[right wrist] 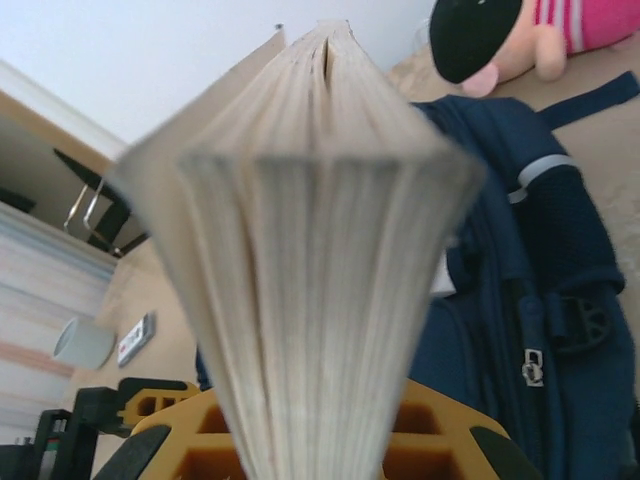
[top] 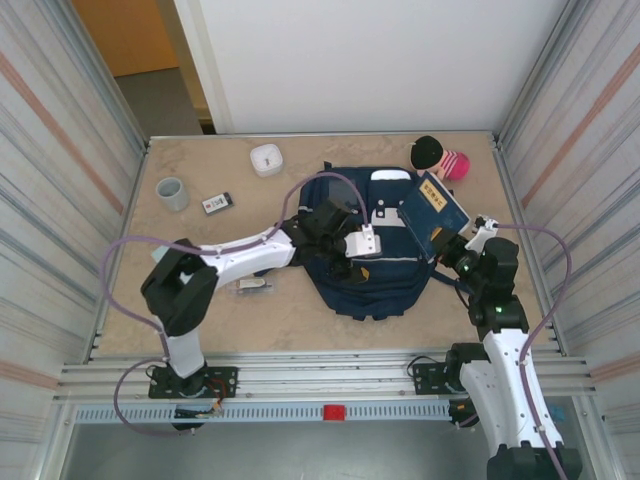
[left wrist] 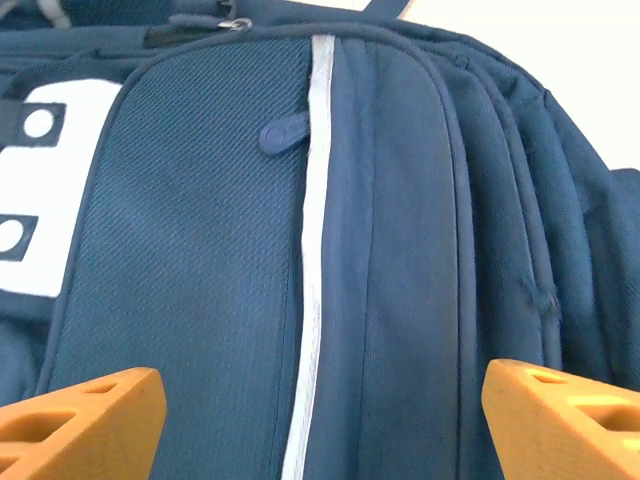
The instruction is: Pack the student bag
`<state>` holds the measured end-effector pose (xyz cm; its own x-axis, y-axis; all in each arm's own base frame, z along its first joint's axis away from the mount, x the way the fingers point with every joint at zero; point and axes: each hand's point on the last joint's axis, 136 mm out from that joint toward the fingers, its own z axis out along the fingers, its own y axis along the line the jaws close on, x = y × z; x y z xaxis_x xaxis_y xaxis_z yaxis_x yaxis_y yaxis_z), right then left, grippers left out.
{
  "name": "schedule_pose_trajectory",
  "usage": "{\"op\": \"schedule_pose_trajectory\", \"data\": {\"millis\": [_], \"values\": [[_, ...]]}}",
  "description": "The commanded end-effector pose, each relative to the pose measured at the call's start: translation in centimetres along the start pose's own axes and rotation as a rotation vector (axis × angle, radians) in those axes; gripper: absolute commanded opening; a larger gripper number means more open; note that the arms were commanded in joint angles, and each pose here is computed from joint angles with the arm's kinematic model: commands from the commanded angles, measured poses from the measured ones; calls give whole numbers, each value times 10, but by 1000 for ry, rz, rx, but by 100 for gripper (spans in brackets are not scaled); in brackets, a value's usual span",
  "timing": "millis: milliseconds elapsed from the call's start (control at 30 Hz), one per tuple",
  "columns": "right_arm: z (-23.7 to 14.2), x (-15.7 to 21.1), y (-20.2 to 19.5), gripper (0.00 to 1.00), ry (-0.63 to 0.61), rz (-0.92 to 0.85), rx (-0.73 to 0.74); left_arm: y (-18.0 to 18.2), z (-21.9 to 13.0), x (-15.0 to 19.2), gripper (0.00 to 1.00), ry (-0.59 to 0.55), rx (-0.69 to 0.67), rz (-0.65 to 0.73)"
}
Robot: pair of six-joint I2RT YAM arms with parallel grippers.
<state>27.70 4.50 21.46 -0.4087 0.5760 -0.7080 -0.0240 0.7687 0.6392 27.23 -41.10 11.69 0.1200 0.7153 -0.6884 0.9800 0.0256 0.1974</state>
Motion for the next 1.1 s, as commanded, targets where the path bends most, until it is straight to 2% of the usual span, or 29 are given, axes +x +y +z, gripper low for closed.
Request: {"op": "schedule_pose_trajectory", "data": {"millis": [0, 233, 400, 467, 600, 667, 733, 833, 867, 1067], "values": [[-5, -23, 5, 0, -66, -32, 18, -5, 13, -13, 84, -18, 62, 38], [-5, -21, 4, 0, -52, -29, 12, -28, 25, -10, 86, -9, 187, 34], [-7, -21, 2, 0, -51, -26, 18, -31, 32, -2, 87, 19, 208, 10], [-7, -22, 3, 0, -51, -26, 12, -27, 36, 2, 87, 35, 182, 2], [-7, -21, 6, 0, -43, -31, 2, 4, 47, 21, 81, 134, 2, -17], [-8, -21, 8, 0, -36, -35, -5, 5, 45, 19, 79, 145, -19, -1], [-11, -19, 14, 0, -9, -44, -20, -2, 40, 13, 70, 131, -14, 18], [-12, -17, 23, 0, 37, -57, -51, -6, 29, 6, 44, 101, -49, -35], [-12, -17, 26, 0, 50, -57, -62, -6, 24, 2, 38, 88, -63, -64], [-16, -23, 29, 0, 65, -27, -76, -2, -11, -13, 12, 59, -197, -207]]}}
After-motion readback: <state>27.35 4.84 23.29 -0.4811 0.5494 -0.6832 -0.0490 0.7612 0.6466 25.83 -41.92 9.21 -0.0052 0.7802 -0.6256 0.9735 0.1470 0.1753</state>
